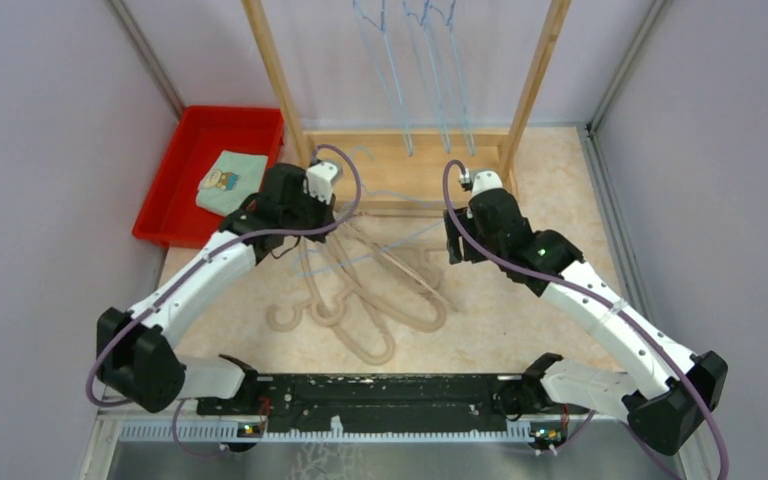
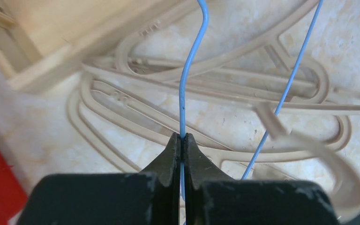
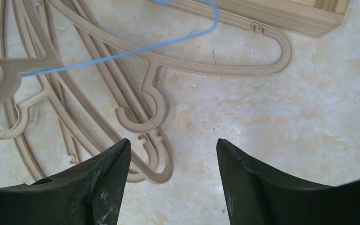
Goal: Organize the hangers
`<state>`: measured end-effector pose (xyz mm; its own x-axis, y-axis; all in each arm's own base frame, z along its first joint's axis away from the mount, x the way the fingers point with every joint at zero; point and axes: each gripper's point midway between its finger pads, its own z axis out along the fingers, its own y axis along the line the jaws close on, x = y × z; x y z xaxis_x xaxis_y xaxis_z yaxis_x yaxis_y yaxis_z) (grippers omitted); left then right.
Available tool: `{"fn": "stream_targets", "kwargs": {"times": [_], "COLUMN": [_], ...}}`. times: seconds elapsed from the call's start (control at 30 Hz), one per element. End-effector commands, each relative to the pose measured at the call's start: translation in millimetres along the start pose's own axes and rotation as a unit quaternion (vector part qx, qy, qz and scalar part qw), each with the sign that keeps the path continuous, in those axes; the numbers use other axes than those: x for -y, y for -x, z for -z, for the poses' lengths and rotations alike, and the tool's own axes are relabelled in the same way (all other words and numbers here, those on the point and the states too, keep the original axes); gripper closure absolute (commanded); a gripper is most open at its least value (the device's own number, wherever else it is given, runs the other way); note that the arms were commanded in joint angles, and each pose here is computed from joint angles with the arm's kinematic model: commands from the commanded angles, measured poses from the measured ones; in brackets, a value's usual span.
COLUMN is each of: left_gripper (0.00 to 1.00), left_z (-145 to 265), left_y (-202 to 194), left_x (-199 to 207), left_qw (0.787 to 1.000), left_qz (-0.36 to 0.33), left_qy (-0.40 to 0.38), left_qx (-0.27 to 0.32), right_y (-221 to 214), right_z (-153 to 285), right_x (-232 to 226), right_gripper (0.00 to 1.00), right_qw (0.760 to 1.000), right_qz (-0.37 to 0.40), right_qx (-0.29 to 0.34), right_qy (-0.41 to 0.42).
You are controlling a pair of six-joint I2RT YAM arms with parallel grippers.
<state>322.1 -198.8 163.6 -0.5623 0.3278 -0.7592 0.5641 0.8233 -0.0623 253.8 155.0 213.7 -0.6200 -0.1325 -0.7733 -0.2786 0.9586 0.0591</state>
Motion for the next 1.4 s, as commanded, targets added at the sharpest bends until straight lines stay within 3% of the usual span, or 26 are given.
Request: {"fn": "stream_targets", "kwargs": {"times": [0.0,0.13,0.33,0.7,1.37], "left_gripper": [1.00,1.00,1.00,1.00,1.00], "left_z": [38,41,46,75,111], "left_y": [34,-1,-11,56,106], "left_x": [0,14,25,33,33], "left_qw": [0.998,0.998,0.996,0.990,0.982], "left_qz": [-0.027,-0.005,0.014,-0.005,-0.021], "left_qy": [-0.021,-0.055,-0.078,-0.096,-0.084], "left_qx": [0.057,0.012,0.036,0.104,0.165], "right_y": [39,39,36,35,35], "right_z": [12,8,5,3,-1], "right_x": [3,0,-5,-7,-9], "right_gripper": [0.32,0.32,0.32,0.32,0.32], "right_qw": [0.998,0.998,0.998,0.998,0.998], "right_qz": [-0.002,0.002,0.001,-0.004,0.004], "right_qx": [0.063,0.061,0.059,0.060,0.056], "right_qy": [-0.001,0.006,0.018,0.023,0.025]}}
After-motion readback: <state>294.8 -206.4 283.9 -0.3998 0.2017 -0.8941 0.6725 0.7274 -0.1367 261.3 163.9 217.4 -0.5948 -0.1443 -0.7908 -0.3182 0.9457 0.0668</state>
